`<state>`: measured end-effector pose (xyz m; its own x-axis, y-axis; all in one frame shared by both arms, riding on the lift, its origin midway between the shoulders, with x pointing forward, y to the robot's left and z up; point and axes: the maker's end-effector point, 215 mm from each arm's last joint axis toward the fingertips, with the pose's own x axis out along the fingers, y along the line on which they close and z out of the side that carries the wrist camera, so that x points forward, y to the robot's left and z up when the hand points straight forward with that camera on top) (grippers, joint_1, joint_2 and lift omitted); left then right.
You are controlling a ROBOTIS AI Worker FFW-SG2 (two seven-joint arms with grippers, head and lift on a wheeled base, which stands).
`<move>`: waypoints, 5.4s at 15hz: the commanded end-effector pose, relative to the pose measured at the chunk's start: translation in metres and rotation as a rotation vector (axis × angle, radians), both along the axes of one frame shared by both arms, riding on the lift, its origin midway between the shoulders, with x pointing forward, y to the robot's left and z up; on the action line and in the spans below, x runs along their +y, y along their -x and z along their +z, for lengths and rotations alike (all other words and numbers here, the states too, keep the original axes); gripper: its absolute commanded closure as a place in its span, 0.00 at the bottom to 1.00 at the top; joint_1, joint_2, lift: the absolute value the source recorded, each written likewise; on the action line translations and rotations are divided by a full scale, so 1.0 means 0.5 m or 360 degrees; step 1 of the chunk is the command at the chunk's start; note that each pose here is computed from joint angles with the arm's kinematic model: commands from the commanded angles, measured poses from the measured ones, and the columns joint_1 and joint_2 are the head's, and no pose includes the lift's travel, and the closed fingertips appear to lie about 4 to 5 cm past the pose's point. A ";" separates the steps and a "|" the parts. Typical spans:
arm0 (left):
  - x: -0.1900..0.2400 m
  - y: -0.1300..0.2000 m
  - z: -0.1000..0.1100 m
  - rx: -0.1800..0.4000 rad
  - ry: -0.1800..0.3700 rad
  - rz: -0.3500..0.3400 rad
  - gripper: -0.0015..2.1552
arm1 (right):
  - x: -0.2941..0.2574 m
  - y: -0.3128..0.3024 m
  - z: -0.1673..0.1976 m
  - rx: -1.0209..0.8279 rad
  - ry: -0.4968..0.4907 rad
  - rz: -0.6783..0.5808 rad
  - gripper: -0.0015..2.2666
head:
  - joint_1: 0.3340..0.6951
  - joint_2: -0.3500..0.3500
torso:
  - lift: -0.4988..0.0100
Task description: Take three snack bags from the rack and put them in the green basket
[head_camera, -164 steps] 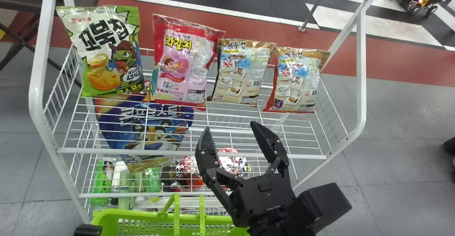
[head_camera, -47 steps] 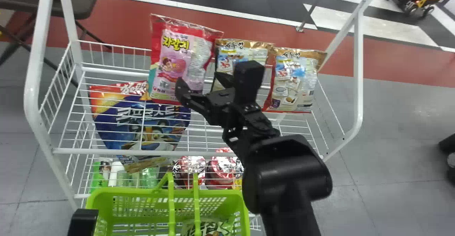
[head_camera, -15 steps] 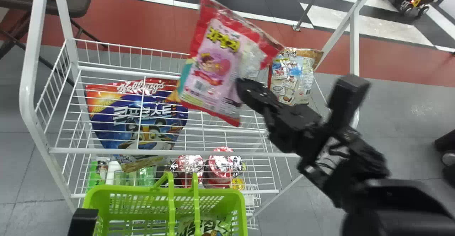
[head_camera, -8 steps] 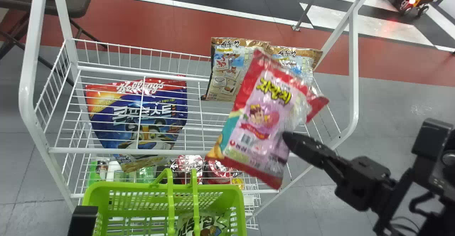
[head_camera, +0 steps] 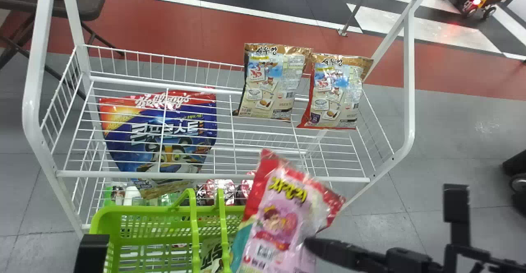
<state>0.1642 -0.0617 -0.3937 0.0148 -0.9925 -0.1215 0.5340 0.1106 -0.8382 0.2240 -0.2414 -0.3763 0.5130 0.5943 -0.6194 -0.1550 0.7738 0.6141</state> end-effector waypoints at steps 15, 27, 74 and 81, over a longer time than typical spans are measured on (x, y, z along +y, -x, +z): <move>-0.013 0.016 0.013 -0.0018 0.0004 -0.0031 0.63 | 0.277 0.010 -0.168 0.0117 -0.0084 0.0412 0.84 | 1.00 0.00 | 0.96; -0.008 -0.005 0.004 -0.0012 -0.0016 -0.0026 0.63 | 0.150 0.076 -0.172 0.0297 0.0191 0.0316 0.02 | 1.00 0.00 | 0.96; 0.028 -0.015 -0.025 0.0083 -0.0049 0.0010 0.63 | -0.124 -0.313 0.101 -0.1056 0.0362 -0.0491 0.97 | 1.00 0.00 | 0.96; 0.025 -0.028 -0.020 0.0068 -0.0041 0.0018 0.63 | 0.083 -0.105 -0.050 -0.0308 -0.0272 -0.0150 0.97 | 1.00 0.00 | 0.96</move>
<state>0.1767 -0.0491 -0.4039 0.0203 -0.9887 -0.1488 0.4965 0.1392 -0.8568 0.2987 -0.2203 -0.3915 0.7308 0.5636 -0.3851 -0.2352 0.7376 0.6330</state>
